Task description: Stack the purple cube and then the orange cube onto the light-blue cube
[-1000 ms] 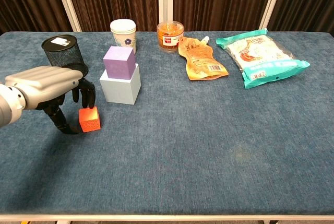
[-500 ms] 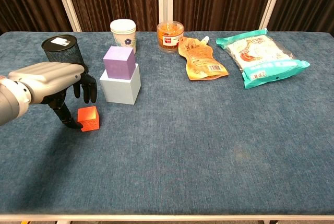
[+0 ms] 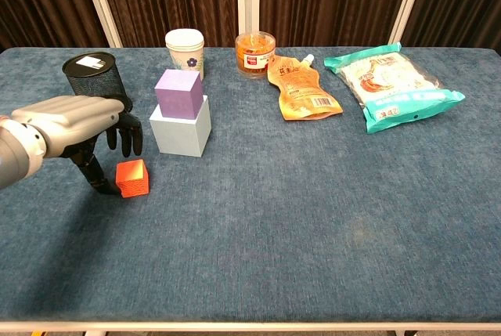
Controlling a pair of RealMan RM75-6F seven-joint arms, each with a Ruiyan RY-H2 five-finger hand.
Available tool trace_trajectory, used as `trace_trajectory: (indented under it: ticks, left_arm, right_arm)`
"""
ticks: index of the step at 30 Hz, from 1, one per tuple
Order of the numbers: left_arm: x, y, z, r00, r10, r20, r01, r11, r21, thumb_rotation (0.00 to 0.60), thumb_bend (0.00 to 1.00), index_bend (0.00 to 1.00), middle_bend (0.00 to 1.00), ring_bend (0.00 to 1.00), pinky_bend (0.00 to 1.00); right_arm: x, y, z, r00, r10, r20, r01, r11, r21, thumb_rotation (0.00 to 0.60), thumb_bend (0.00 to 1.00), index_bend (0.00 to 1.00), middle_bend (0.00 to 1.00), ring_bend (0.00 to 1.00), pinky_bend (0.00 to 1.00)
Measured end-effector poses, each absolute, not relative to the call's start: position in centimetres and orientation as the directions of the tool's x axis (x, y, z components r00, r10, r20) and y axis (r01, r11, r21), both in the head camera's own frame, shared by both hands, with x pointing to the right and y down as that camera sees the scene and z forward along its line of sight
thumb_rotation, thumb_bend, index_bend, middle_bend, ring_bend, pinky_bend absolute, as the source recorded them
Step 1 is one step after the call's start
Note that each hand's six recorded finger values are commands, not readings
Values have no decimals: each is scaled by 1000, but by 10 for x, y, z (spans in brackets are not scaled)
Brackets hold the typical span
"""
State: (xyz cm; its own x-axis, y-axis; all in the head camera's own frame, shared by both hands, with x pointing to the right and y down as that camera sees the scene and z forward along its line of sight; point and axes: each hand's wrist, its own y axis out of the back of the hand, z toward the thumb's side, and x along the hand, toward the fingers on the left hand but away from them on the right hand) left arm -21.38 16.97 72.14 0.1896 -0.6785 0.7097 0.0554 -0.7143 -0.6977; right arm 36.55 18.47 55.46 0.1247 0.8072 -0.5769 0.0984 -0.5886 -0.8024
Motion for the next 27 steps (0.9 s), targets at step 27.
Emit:
trace_trajectory:
  ticks: [27]
  left_arm:
    - [-207,169,730,170,-670,722,23,-730,-683,600,152,596,620,497,527]
  right_arm:
    - [367,184,556,122,805,-580,101,-592,-800,600,294,0,91,0,0]
